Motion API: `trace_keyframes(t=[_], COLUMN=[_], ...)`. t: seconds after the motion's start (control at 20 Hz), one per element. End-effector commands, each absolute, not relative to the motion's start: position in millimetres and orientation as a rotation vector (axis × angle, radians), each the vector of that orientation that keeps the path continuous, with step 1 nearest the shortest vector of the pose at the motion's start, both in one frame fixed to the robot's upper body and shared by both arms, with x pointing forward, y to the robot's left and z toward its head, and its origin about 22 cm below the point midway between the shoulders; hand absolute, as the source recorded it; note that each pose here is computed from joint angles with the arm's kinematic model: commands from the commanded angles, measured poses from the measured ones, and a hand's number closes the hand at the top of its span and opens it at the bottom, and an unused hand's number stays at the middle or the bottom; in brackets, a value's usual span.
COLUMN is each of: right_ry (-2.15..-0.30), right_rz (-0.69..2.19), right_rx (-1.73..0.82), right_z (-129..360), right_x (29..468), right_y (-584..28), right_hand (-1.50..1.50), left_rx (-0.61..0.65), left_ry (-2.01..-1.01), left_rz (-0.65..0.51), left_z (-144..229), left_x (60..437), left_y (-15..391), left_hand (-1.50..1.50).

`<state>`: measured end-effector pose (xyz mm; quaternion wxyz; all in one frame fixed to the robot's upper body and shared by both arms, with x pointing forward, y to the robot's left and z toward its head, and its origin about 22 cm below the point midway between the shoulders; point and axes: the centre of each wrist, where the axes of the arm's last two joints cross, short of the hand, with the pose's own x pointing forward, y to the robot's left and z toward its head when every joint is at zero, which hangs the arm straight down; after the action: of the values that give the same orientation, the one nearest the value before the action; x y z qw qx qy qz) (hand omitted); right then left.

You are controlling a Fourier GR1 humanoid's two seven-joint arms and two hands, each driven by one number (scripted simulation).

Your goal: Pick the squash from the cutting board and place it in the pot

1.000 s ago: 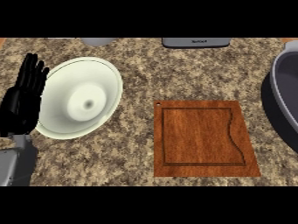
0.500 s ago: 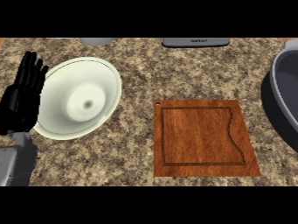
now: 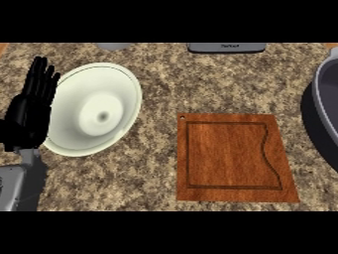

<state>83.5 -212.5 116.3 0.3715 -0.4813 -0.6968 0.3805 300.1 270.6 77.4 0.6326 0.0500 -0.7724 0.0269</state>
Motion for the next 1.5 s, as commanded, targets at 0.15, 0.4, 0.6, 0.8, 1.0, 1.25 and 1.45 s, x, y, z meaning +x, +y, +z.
trace_keyframes(t=[0.15,0.4,0.6,0.8,1.0,1.25,1.45], right_ry=[-1.765,-1.701,-1.677,-1.713,-1.724,-1.666,-1.53], right_rz=[0.814,0.795,0.729,0.714,0.661,0.706,0.827], right_rx=[-1.219,-1.291,-1.288,-1.216,-1.205,-1.182,-1.143], right_z=[148.0,135.4,129.8,147.0,158.8,128.3,107.0], right_x=[87.8,114.3,144.4,170.7,197.3,219.6,250.5], right_y=[-247.7,-278.0,-317.8,-373.5,-446.1,-505.3,-514.8], right_hand=[1.5,1.5,1.5,1.5,1.5,1.5,1.5], left_rx=[0.108,0.103,0.11,0.093,0.087,0.063,0.079], left_ry=[-1.773,-1.772,-1.761,-1.758,-1.759,-1.76,-1.765], left_rz=[0.048,0.047,0.051,0.043,0.033,0.028,0.028], left_z=[82.4,74.9,74.9,77.3,71.4,80.8,84.2], left_x=[307.7,300.8,301.6,309.6,302.7,293.5,304.4], left_y=[269.5,267.1,270.7,267.4,254.6,274.2,252.7], left_hand=[0.0,0.0,0.0,0.0,0.0,0.0,0.0])
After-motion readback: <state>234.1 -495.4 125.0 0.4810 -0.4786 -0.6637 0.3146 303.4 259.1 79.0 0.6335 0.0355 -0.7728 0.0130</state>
